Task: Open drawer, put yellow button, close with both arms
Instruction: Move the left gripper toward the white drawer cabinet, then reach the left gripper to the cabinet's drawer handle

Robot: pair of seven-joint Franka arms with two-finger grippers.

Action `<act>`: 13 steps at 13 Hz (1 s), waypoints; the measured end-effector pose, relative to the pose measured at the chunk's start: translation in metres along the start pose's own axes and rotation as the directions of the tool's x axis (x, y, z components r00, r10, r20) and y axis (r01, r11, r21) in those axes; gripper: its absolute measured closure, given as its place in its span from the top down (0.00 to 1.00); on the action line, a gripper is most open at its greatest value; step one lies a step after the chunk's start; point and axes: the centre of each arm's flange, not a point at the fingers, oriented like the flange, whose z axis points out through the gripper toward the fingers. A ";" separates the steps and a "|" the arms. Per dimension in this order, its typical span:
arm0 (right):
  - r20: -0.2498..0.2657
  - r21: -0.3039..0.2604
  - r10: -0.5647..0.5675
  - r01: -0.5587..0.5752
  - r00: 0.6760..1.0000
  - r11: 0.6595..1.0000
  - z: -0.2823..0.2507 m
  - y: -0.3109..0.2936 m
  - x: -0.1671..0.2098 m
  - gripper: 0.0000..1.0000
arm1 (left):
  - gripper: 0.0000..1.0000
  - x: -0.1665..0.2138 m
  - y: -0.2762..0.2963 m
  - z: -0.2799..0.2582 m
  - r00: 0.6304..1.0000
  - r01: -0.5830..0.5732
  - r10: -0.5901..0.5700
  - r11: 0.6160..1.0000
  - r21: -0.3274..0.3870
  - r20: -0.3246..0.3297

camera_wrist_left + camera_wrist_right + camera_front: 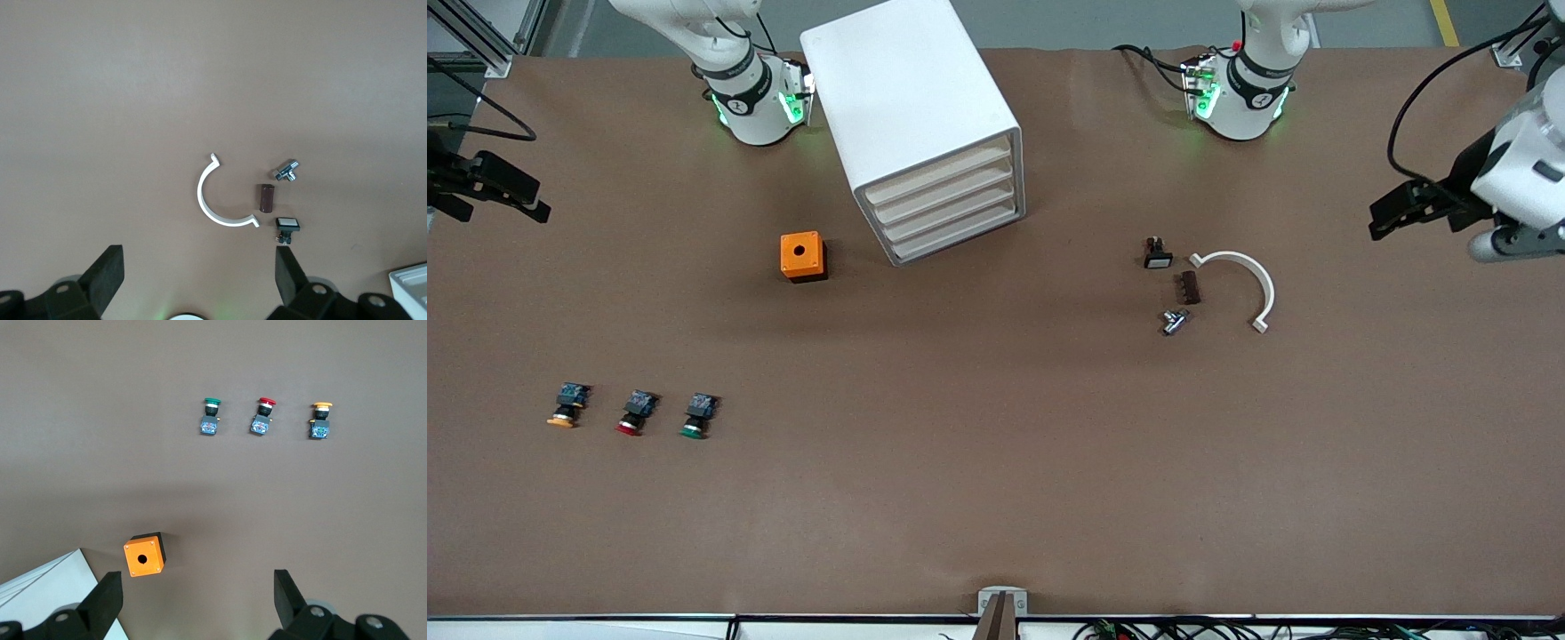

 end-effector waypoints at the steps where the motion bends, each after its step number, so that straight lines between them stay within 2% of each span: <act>1: 0.000 0.000 -0.004 0.004 1.000 1.000 0.000 0.003 0.000 1.00 | 1.00 0.011 0.006 0.017 1.000 0.009 -0.009 1.000 -0.001 0.023; 3: 0.000 0.001 -0.009 0.009 1.000 1.000 0.000 0.005 0.000 1.00 | 1.00 0.033 0.021 0.054 0.998 0.031 -0.030 0.999 -0.016 0.059; 5: 0.000 0.001 -0.010 0.010 1.000 1.000 0.000 0.005 0.000 1.00 | 1.00 0.048 0.042 0.091 0.984 0.137 -0.132 0.990 -0.040 0.122; 8: 0.000 0.001 -0.010 0.010 1.000 1.000 0.000 0.005 0.000 1.00 | 1.00 0.058 0.091 0.142 0.915 0.359 -0.349 0.933 -0.017 0.202; 9: -0.001 0.001 -0.010 0.010 1.000 1.000 0.000 0.005 0.000 1.00 | 1.00 0.057 0.113 0.157 0.875 0.439 -0.429 0.898 0.004 0.226; 12: -0.001 0.000 -0.010 0.010 1.000 1.000 0.000 0.005 0.000 1.00 | 1.00 0.054 0.174 0.207 0.721 0.638 -0.631 0.766 0.083 0.287; 13: -0.001 0.000 -0.010 0.010 1.000 1.000 0.001 0.005 0.000 1.00 | 1.00 0.054 0.190 0.220 0.654 0.695 -0.689 0.710 0.112 0.311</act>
